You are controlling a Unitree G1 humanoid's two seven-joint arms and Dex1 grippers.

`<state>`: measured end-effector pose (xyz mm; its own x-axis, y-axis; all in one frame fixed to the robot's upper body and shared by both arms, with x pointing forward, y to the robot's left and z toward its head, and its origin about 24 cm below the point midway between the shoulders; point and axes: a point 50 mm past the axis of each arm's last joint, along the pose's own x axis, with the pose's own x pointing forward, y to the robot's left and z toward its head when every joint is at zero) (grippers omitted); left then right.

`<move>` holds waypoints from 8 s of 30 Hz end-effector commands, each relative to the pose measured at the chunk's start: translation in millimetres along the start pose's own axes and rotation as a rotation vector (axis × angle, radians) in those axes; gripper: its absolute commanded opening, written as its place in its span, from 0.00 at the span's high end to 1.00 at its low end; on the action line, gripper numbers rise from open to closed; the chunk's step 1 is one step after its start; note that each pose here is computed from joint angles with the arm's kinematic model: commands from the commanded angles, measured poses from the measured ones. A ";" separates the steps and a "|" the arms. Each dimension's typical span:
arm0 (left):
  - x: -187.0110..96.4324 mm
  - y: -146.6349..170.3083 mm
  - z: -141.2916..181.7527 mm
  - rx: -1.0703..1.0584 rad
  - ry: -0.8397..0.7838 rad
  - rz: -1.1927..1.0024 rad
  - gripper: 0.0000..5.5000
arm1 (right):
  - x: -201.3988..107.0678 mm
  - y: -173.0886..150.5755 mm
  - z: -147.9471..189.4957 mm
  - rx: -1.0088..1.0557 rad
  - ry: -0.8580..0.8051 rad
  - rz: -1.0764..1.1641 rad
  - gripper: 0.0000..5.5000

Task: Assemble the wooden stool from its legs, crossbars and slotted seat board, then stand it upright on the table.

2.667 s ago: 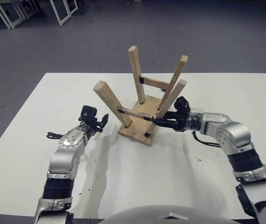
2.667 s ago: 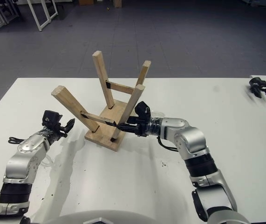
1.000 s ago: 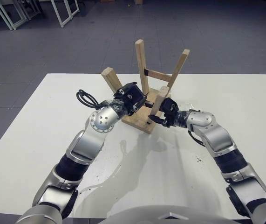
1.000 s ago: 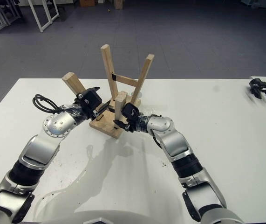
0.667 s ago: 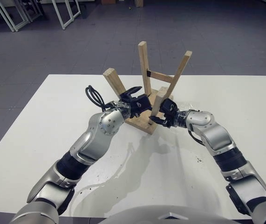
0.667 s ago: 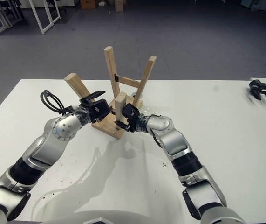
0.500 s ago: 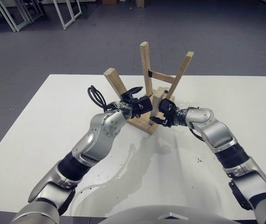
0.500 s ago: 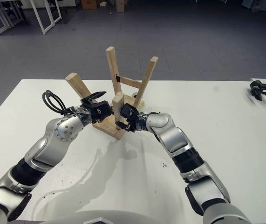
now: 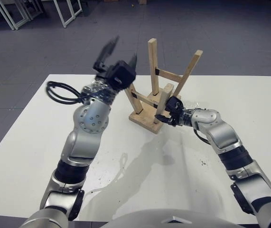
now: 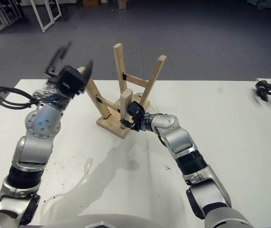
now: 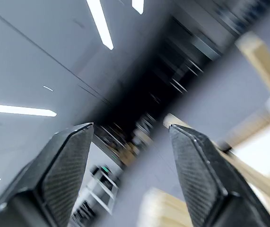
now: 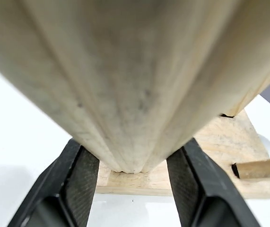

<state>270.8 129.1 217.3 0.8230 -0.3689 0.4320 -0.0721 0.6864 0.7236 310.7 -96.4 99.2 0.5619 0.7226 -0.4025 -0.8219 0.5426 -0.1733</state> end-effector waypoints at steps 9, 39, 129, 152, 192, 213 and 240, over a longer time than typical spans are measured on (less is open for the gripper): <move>-19.7 1.7 -14.7 -0.036 0.037 0.053 0.47 | -50.9 -8.8 40.4 -0.060 -0.078 -0.156 0.43; -37.3 15.1 -54.1 -0.047 0.165 0.241 0.47 | -62.6 -24.1 147.7 0.250 -0.562 -0.014 0.43; -92.6 -22.8 -46.8 -1.098 0.496 -0.839 0.47 | -93.9 -69.6 60.2 0.166 -0.271 -0.308 0.43; -101.8 103.6 -51.0 -1.201 0.165 -0.867 0.47 | -172.4 -98.6 43.3 0.239 -0.329 0.094 0.32; -99.1 1.4 -105.5 -1.158 0.281 -1.078 0.76 | -55.7 -55.0 -4.3 0.125 -0.060 0.505 0.48; -113.2 -2.9 -101.4 -1.256 0.318 -1.062 0.76 | -61.5 -50.1 1.0 0.169 -0.081 0.548 0.71; -84.0 -19.6 -107.0 -2.014 0.637 -0.987 0.57 | -70.1 -81.0 9.8 1.126 0.000 0.606 0.47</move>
<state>262.6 209.0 109.6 0.2467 -0.9688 -0.0235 0.4393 0.1334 -0.8884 334.0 -183.8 144.8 0.1067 0.9828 -0.1507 -0.3905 0.1808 0.9027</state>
